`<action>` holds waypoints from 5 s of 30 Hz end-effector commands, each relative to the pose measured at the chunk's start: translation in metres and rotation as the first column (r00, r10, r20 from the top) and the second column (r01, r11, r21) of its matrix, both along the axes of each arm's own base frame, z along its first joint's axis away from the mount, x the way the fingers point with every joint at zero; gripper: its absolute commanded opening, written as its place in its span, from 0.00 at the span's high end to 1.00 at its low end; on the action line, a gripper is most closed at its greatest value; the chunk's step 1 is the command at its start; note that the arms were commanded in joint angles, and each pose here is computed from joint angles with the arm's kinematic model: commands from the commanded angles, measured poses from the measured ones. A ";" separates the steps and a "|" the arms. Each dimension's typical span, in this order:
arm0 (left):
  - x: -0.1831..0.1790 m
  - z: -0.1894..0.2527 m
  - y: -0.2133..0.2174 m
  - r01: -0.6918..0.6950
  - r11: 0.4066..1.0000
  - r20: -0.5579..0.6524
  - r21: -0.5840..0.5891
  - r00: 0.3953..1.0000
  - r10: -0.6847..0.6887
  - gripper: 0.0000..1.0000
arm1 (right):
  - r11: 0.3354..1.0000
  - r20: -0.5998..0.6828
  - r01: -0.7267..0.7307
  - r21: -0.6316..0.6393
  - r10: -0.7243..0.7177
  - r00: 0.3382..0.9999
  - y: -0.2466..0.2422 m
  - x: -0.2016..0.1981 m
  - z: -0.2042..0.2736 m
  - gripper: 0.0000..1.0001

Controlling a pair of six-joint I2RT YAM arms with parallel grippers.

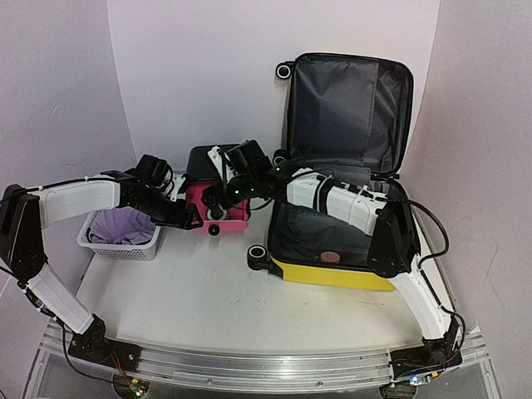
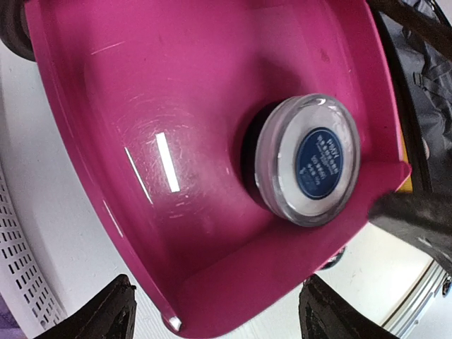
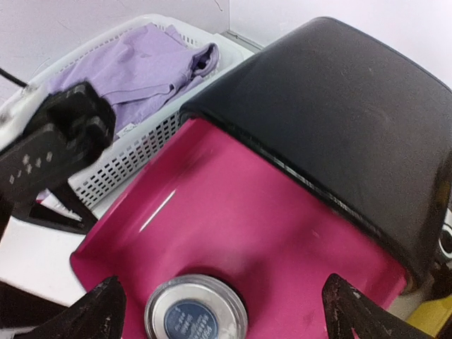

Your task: Open, take out, and arrange the luggage

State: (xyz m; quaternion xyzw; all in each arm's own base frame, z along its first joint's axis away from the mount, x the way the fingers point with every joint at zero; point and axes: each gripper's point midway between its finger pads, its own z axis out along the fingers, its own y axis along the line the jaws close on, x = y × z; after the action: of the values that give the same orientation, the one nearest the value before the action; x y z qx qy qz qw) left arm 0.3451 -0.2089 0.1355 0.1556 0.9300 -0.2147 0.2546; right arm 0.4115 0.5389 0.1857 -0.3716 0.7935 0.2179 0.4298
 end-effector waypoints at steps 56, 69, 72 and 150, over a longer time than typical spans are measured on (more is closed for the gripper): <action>-0.037 0.093 -0.017 -0.098 0.904 -0.005 -0.416 0.994 0.106 0.34 | 0.937 0.366 0.332 0.107 -0.348 0.863 -0.045 0.075 0.046 0.45; 0.055 0.064 -0.042 -0.179 0.927 0.046 -0.329 0.978 0.205 0.93 | 0.958 0.208 0.285 -0.040 -0.271 0.940 -0.142 -0.020 0.079 0.02; 0.074 0.065 -0.042 -0.193 0.935 0.092 -0.299 0.969 0.229 0.96 | 0.931 0.190 0.362 -0.050 -0.347 0.919 -0.186 -0.040 0.080 0.02; 0.121 -0.001 -0.056 -0.310 0.902 0.328 -0.299 0.855 0.402 0.82 | 0.811 0.177 0.573 -0.116 -0.551 0.816 -0.340 -0.124 0.056 0.02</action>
State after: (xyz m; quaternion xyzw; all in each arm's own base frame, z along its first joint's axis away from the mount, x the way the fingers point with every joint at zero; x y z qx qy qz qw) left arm 0.4660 -0.2668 0.1054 -0.0010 0.8625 -0.2215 0.4551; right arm 0.2822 0.2011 0.2378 -0.1759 0.8561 -0.0008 0.4859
